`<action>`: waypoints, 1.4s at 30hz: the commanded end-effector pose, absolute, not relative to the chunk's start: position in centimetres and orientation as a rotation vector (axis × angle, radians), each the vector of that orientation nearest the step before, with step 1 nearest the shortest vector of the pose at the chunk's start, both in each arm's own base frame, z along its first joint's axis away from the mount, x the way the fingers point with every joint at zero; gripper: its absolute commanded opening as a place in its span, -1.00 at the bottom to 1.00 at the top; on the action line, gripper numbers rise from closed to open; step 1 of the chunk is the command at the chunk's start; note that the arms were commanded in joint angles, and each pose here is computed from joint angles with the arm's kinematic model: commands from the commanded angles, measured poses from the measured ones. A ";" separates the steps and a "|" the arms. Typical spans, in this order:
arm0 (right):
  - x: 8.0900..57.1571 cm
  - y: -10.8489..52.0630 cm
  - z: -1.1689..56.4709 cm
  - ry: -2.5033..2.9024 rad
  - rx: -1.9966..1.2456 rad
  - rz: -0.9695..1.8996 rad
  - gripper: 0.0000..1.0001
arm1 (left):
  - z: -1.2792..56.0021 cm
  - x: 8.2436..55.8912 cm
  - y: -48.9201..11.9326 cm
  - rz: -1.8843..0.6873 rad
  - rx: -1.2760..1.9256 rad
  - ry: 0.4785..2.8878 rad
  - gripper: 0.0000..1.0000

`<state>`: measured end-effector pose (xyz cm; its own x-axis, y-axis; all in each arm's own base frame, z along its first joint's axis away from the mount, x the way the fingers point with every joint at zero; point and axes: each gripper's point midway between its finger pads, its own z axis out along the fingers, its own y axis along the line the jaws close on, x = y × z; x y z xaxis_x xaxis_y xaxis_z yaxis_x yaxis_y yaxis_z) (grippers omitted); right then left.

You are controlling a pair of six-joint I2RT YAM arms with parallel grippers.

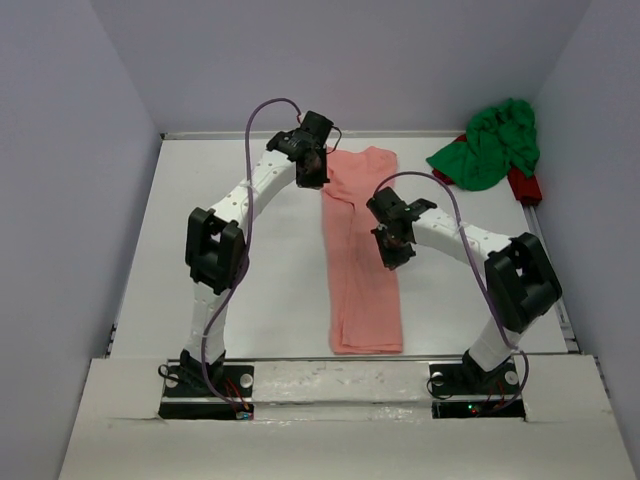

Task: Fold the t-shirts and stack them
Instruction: Rotate the tshirt 90 degrees

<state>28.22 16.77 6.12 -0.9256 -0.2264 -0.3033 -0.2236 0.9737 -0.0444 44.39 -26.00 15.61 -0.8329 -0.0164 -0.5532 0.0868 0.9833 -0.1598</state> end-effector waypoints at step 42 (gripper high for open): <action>37.2 26.8 0.5 2.877 -0.462 0.027 -1.00 | 17.4 40.0 -22.8 -0.214 0.083 2.542 -1.00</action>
